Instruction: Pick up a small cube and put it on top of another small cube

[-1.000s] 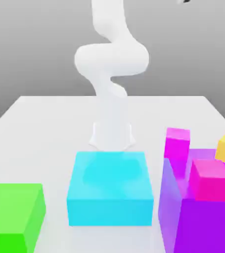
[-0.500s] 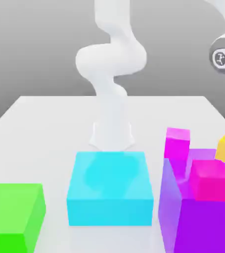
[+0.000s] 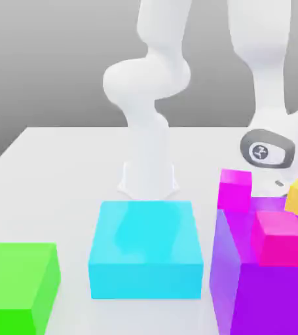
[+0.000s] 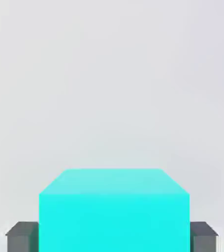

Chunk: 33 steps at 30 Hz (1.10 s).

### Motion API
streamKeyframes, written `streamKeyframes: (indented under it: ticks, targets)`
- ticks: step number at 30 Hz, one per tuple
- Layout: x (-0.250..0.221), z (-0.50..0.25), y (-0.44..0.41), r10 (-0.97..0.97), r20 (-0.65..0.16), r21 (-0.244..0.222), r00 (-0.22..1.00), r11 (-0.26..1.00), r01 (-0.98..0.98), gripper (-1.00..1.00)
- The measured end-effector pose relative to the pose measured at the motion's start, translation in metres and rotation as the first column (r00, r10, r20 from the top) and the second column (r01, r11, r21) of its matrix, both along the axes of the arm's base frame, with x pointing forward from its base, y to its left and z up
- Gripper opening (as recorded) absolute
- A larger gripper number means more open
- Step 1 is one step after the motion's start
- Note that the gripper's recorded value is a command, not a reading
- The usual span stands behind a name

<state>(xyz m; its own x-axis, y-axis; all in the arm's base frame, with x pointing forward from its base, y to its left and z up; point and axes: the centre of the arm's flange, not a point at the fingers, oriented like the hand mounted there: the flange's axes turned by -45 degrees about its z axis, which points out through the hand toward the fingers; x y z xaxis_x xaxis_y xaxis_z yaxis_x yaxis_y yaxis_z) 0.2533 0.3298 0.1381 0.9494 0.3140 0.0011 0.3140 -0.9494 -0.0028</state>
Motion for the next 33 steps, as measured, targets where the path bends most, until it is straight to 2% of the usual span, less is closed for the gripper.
streamKeyframes:
  ticks: [3, 9, 14, 20, 27, 33]
  targets:
    - [0.000, -0.001, 0.000, 0.000, 0.001, 0.000, 1.000, 1.000, 0.000, -1.00]
    - [0.003, 0.056, 0.001, -0.006, 0.004, 0.006, 1.000, 1.000, 0.006, -1.00]
    - [0.045, 0.113, 0.045, 0.019, 0.058, 0.117, 0.998, 0.993, -0.025, -1.00]
    - [0.127, 0.193, 0.049, -0.011, 0.084, 0.147, 0.996, 0.989, -0.002, -1.00]
    - [0.226, 0.272, -0.045, -0.190, 0.051, 0.089, 0.980, 0.979, 0.185, -1.00]
    - [0.271, 0.321, -0.153, -0.369, 0.004, 0.014, 0.930, 0.929, 0.369, -1.00]
